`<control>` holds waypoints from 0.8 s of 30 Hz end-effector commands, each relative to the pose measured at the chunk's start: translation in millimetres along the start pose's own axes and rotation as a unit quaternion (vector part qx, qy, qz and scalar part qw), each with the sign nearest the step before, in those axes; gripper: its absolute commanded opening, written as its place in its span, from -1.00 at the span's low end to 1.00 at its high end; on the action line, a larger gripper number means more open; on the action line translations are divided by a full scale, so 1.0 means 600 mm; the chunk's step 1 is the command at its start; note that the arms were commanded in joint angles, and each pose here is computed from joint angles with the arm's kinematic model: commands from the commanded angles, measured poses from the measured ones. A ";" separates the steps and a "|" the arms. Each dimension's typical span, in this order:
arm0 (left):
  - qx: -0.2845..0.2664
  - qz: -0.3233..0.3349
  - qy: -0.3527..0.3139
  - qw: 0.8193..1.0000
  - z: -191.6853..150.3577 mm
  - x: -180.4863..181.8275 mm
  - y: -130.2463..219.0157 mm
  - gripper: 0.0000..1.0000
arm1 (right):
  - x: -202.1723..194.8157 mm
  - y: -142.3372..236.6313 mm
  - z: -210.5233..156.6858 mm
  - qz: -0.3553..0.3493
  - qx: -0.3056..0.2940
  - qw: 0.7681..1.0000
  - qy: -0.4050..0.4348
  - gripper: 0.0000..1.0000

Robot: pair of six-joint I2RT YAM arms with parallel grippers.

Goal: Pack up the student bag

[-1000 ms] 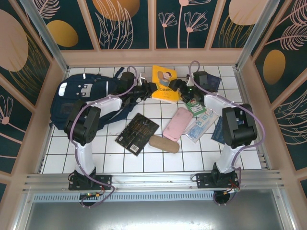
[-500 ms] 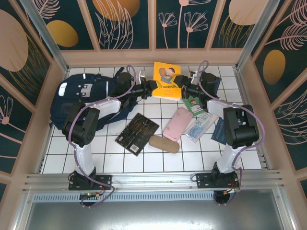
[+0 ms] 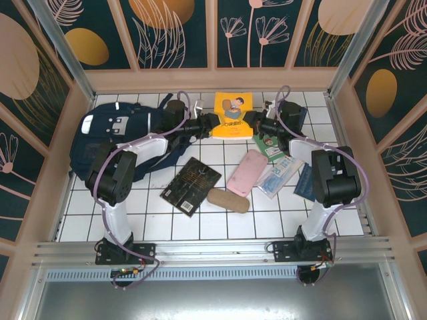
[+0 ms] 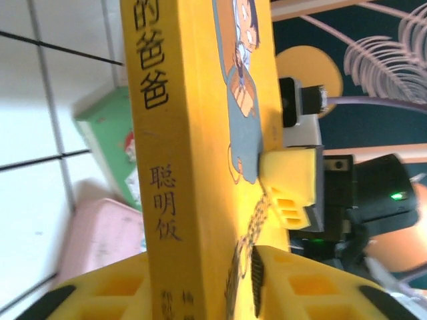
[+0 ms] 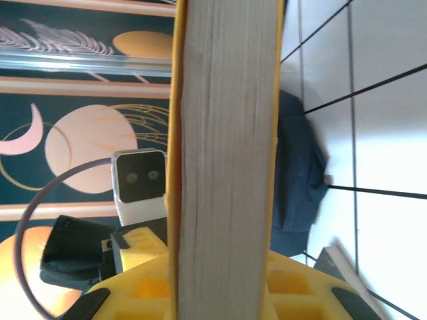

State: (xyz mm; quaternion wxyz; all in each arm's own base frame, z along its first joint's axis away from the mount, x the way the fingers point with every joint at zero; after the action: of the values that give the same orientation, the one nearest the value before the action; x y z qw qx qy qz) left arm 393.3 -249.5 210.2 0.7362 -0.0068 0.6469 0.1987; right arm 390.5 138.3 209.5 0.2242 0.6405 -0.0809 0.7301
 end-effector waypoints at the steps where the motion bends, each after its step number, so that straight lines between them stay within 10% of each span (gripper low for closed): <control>1: -0.038 0.075 -0.080 0.993 0.022 -0.032 0.039 -0.07 | 0.049 0.017 0.007 -0.008 -0.024 0.997 0.067 -1.00; 7: -0.083 0.247 -0.112 0.959 0.036 0.000 0.104 0.24 | 0.052 0.017 -0.001 -0.040 -0.029 0.996 0.081 -1.00; 14: -0.088 0.447 -0.151 0.878 0.025 0.057 0.163 0.25 | 0.059 0.002 -0.018 -0.065 -0.024 0.993 0.100 -1.00; 24: -0.096 0.586 -0.182 0.784 0.028 0.111 0.194 0.29 | 0.057 -0.023 -0.037 -0.070 -0.006 0.992 0.108 -1.00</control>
State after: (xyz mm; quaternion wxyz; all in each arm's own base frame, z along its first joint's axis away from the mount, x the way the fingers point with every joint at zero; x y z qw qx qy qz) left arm 382.5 -131.1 190.8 0.6154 0.2850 0.3983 0.6176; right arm 370.5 161.6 198.9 0.3032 0.6149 0.0077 0.7280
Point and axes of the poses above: each hand's point on the last joint's axis, 136 mm out from that joint toward the fingers, its own y axis back along the fingers, its own x axis along the line the jaws close on, z = x × y, the point moved 9 cm from there along y, back along the fingers, and after that the axes turned 2 degrees about y, right-handed, at the moved point
